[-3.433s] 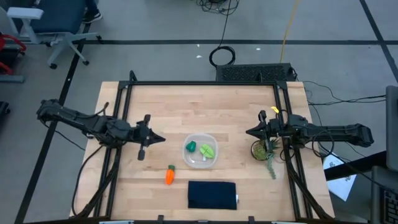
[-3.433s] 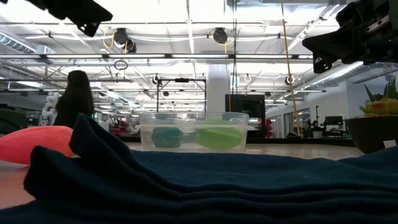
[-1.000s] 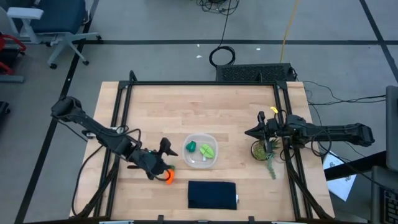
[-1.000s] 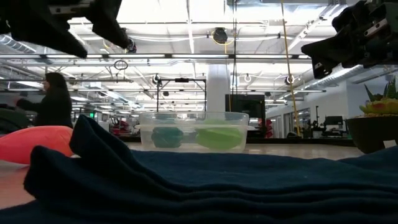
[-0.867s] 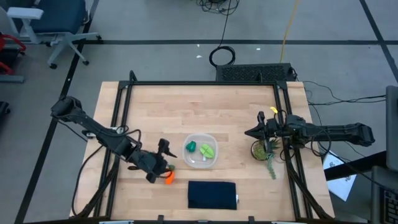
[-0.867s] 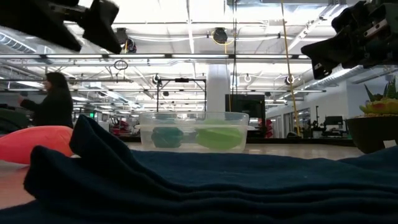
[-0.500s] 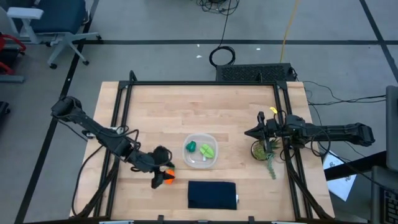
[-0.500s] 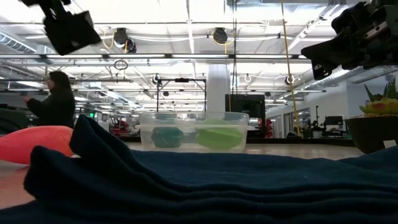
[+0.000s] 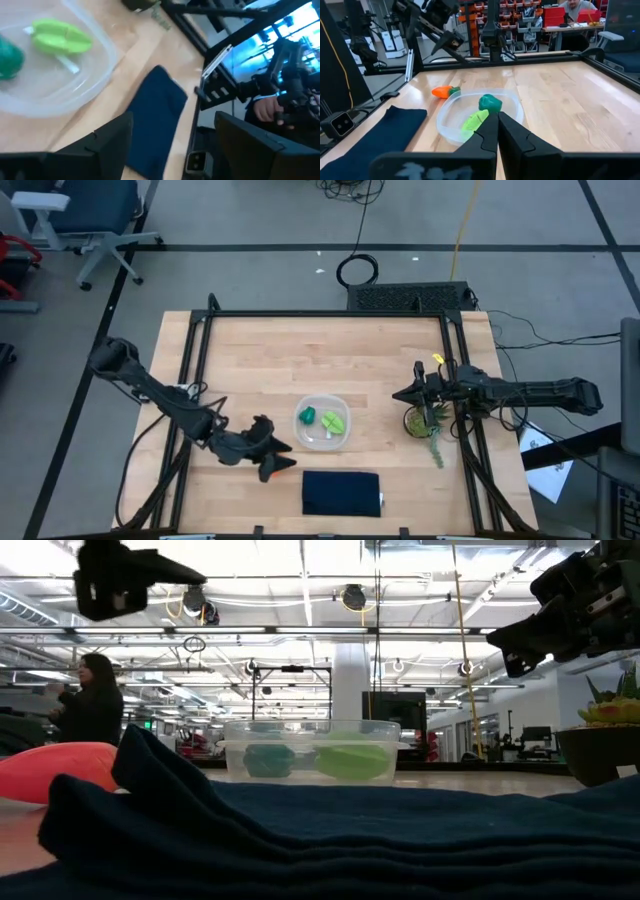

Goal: Pick and placing Produce into tupperware
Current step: Put the carrot into the bin

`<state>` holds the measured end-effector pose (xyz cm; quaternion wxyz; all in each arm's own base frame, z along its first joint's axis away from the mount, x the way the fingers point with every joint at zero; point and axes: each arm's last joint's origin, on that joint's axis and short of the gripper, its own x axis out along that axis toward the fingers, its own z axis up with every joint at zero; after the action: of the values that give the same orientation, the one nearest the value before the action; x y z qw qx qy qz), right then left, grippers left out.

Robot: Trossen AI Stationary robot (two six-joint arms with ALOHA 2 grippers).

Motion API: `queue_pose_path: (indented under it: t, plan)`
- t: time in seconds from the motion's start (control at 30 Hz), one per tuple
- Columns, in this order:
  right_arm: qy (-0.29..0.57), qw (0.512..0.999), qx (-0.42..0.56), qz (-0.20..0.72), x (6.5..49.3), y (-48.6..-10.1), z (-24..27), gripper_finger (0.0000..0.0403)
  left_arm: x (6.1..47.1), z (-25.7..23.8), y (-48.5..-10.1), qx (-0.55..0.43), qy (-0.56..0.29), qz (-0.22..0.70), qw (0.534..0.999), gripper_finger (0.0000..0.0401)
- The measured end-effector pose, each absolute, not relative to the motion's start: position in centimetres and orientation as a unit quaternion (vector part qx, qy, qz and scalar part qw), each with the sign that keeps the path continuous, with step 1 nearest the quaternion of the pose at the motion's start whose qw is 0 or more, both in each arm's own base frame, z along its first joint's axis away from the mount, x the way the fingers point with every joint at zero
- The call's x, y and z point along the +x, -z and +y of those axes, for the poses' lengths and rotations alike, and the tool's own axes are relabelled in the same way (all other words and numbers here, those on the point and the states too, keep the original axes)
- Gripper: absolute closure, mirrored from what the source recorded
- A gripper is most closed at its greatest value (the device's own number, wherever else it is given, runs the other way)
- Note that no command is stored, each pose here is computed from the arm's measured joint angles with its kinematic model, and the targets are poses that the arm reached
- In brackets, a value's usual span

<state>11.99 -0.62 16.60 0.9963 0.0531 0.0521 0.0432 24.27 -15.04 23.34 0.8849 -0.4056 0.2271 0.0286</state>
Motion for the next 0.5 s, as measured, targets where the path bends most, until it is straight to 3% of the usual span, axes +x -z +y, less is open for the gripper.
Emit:
queue_pose_path:
  t: [0.13, 0.23, 0.5]
  plan:
    - [-0.044, 0.997, 0.049, 0.052, 12.0, -16.6, -0.6, 0.0403, 25.2, -14.9, -23.8, -0.404, -0.009, 0.191, 0.894, 0.0115]
    - [-0.044, 0.997, 0.048, 0.052, 12.0, -16.6, -0.6, 0.0403, 25.4, -14.1, -23.2, -0.429, -0.043, 0.207, 0.878, 0.0114]
    - [-0.044, 0.997, 0.039, 0.053, 12.0, -16.6, -0.6, 0.0403, 24.8, -13.5, -23.4, -0.434, -0.162, 0.389, 0.796, 0.0114]
